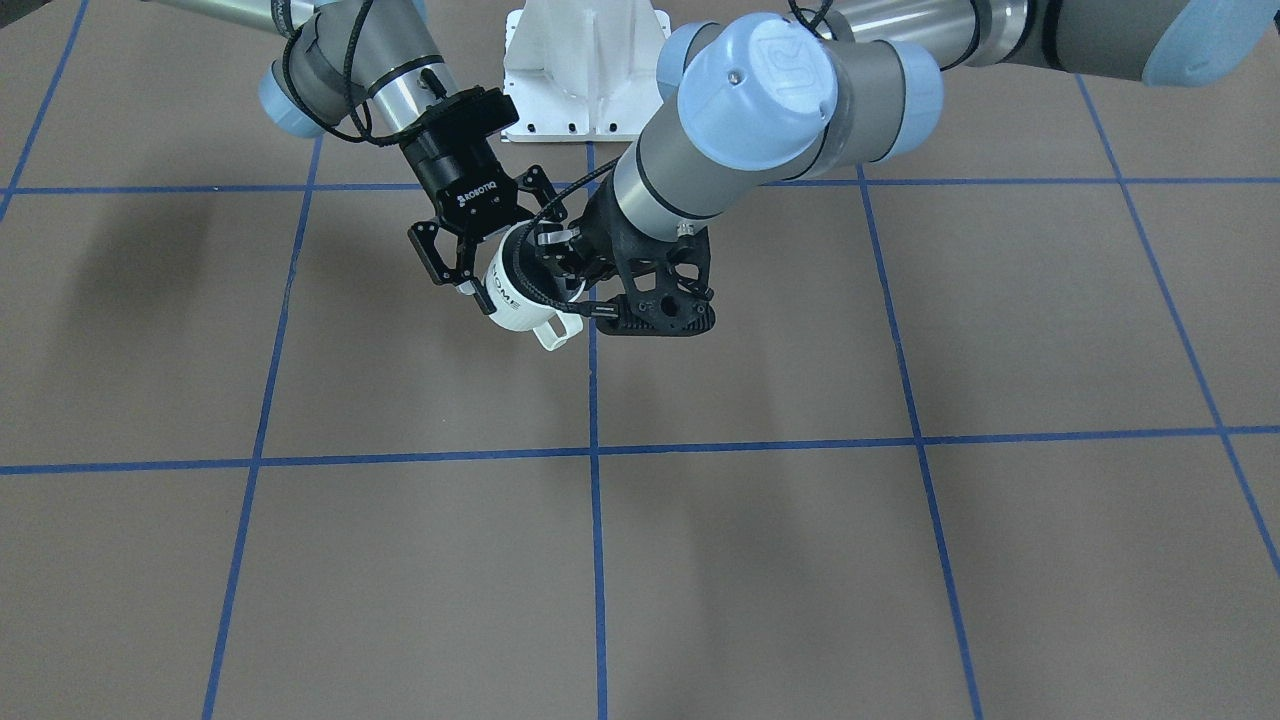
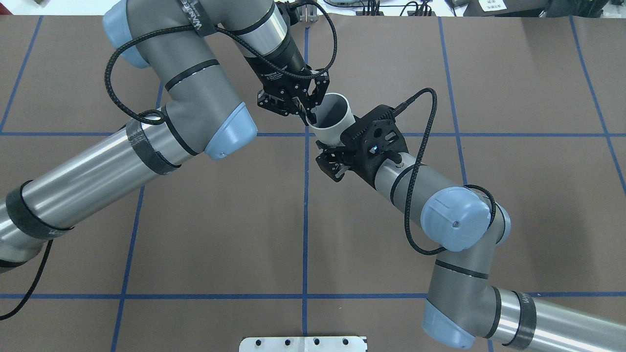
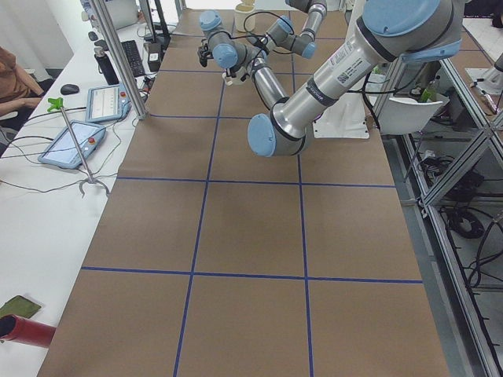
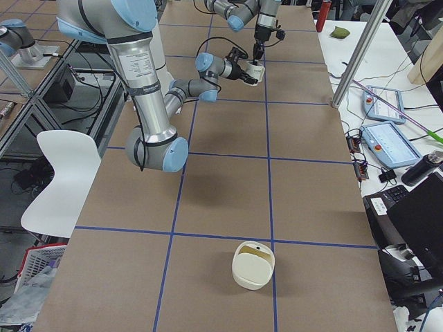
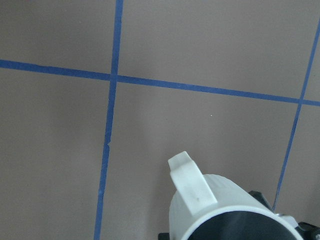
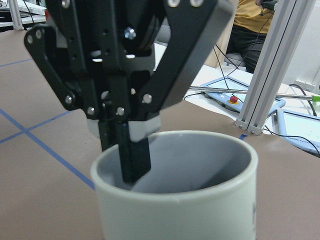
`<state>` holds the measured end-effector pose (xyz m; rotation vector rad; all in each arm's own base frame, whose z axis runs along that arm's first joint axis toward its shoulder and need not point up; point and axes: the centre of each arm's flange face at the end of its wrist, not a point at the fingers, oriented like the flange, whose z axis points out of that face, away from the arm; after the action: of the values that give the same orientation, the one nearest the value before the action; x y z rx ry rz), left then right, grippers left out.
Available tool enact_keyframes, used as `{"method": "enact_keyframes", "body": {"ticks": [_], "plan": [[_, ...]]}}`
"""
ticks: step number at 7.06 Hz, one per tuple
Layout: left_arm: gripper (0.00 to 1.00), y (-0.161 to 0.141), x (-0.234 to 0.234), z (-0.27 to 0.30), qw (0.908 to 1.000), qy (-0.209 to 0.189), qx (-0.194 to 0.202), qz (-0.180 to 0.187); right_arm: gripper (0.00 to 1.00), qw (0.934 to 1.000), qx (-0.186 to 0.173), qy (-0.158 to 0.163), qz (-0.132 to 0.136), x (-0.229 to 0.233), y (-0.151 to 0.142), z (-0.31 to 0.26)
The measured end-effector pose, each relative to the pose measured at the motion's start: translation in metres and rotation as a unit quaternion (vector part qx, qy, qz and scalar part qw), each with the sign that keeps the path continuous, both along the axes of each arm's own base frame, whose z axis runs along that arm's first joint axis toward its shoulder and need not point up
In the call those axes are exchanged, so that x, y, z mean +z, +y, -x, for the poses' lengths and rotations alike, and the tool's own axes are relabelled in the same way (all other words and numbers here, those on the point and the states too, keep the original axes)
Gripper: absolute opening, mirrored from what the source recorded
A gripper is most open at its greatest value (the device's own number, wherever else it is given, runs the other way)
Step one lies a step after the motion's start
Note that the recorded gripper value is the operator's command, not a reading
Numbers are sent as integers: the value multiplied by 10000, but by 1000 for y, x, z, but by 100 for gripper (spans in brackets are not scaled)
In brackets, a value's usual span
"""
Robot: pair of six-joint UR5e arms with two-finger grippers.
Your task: Left arm hands cup to right arm to dump lemon
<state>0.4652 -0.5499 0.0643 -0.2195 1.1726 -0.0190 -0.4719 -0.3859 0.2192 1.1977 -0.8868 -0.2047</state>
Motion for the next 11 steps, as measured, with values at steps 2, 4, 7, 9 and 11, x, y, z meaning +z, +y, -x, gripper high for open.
{"method": "enact_keyframes", "body": {"ticks": [2, 4, 7, 9, 11], "plan": [[0, 0, 0, 0, 10000, 1, 2, -7, 99, 9999, 13, -104, 114, 1, 1, 1], [0, 0, 0, 0, 10000, 6, 6, -20, 99, 9998, 19, -145, 152, 1, 1, 1], [0, -6, 0, 7, 10000, 12, -37, -57, 99, 9998, 21, -145, 154, 1, 1, 1], [0, -13, 1, 16, 9999, 12, -111, -52, 99, 9998, 23, -131, 160, 3, 1, 0], [0, -22, 2, 26, 9998, 9, -187, -36, 99, 9998, 23, -128, 161, 4, 1, 0]]}}
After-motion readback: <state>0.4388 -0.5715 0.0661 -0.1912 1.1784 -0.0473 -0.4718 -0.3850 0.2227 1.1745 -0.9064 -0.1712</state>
